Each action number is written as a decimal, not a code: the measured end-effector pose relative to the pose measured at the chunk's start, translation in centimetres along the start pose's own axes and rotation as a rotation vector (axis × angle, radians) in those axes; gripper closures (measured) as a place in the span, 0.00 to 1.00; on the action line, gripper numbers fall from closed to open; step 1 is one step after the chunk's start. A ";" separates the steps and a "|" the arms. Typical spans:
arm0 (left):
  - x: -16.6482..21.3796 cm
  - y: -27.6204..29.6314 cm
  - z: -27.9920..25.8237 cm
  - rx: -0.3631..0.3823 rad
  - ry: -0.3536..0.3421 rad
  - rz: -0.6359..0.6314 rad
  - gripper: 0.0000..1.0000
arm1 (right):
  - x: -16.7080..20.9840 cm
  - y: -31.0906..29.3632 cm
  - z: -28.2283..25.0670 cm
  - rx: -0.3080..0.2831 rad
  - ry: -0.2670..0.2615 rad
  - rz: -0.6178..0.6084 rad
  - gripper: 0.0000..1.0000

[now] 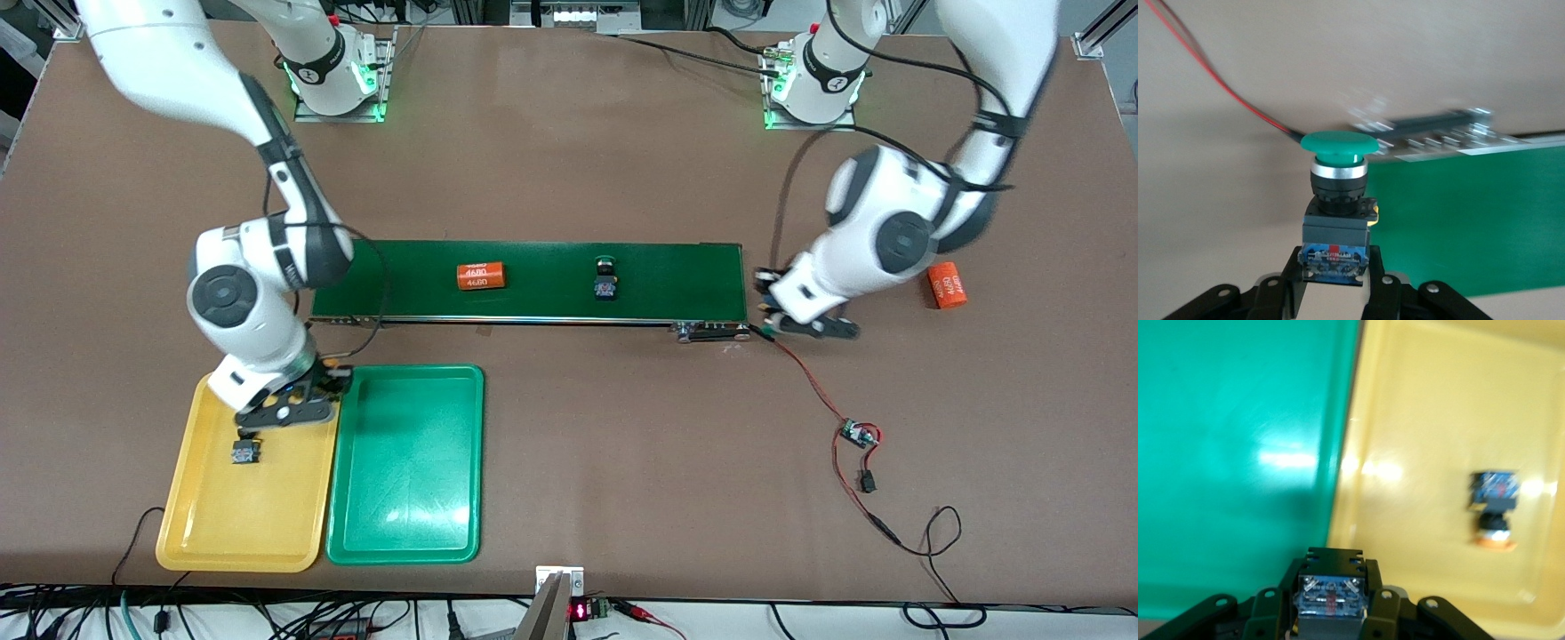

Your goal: Sort buttons by color to trays

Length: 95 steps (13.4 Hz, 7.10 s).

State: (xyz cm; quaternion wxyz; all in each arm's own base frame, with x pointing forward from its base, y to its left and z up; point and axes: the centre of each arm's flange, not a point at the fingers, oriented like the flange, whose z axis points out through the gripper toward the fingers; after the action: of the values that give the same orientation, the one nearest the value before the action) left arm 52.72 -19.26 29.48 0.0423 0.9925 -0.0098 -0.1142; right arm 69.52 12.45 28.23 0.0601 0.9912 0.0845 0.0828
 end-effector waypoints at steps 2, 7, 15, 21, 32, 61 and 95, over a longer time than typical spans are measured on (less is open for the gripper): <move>-2.3 3.9 0.6 0.015 -0.010 -0.052 0.60 | 0.9 2.4 1.2 -0.001 0.024 -0.025 0.59; -3.7 4.2 2.9 0.031 -0.036 -0.069 0.60 | 0.4 4.8 6.3 0.003 0.019 -0.037 0.59; -4.0 6.7 5.3 -0.001 -0.009 -0.026 0.60 | 1.1 4.0 4.1 0.008 0.067 -0.057 0.00; -2.8 6.0 1.2 -0.020 0.083 -0.049 0.05 | -1.5 3.5 -7.5 0.078 -0.092 0.029 0.00; 1.2 -30.4 -2.3 0.004 0.137 -0.460 0.00 | -10.6 -7.0 -13.3 0.114 -0.206 0.075 0.00; -2.7 -42.0 9.8 0.030 -0.079 -0.222 0.50 | -18.1 -23.3 -7.1 0.105 -0.099 0.143 0.00; -6.1 10.3 5.0 0.329 -0.048 1.557 0.50 | -17.9 -22.7 -2.5 0.076 -0.136 0.119 0.56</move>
State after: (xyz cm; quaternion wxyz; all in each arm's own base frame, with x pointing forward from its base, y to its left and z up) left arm 45.57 -29.80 26.89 -0.0372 0.6913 -0.7181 -0.0701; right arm 48.07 31.77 24.89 0.0231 0.9993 0.0240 0.0156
